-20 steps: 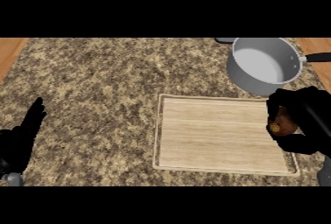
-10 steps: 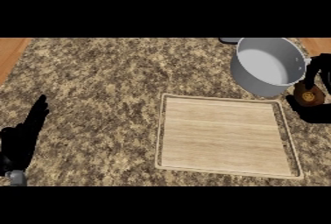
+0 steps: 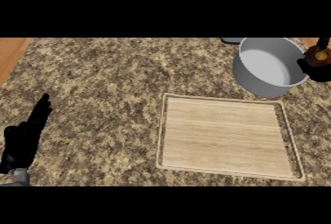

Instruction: Pick the sweet potato from the tray and place it in the pot

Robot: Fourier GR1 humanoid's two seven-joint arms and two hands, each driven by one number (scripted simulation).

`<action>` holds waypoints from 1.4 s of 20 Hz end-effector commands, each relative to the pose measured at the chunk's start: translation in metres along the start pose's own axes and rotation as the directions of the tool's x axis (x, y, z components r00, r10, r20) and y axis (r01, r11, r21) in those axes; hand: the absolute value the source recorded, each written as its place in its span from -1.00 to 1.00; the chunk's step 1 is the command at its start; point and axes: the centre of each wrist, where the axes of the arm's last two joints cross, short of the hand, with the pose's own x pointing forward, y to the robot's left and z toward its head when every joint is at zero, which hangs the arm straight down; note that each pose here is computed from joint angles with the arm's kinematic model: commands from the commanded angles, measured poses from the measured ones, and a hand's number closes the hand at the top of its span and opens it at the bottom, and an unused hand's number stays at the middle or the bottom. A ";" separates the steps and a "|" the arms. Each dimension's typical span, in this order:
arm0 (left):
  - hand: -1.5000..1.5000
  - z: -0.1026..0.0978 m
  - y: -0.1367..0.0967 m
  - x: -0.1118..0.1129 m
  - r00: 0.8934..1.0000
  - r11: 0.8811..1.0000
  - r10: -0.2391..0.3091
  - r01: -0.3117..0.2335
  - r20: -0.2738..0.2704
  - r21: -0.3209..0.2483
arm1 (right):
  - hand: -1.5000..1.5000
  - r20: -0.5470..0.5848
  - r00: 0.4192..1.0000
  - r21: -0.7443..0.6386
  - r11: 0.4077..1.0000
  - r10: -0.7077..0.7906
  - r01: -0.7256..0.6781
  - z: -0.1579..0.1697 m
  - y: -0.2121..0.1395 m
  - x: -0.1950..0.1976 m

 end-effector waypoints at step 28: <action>0.00 -0.010 -0.009 0.011 0.998 0.998 -0.014 0.018 0.057 -0.061 | -1.00 -0.103 0.983 0.117 0.979 -0.154 0.166 -0.063 0.075 -0.065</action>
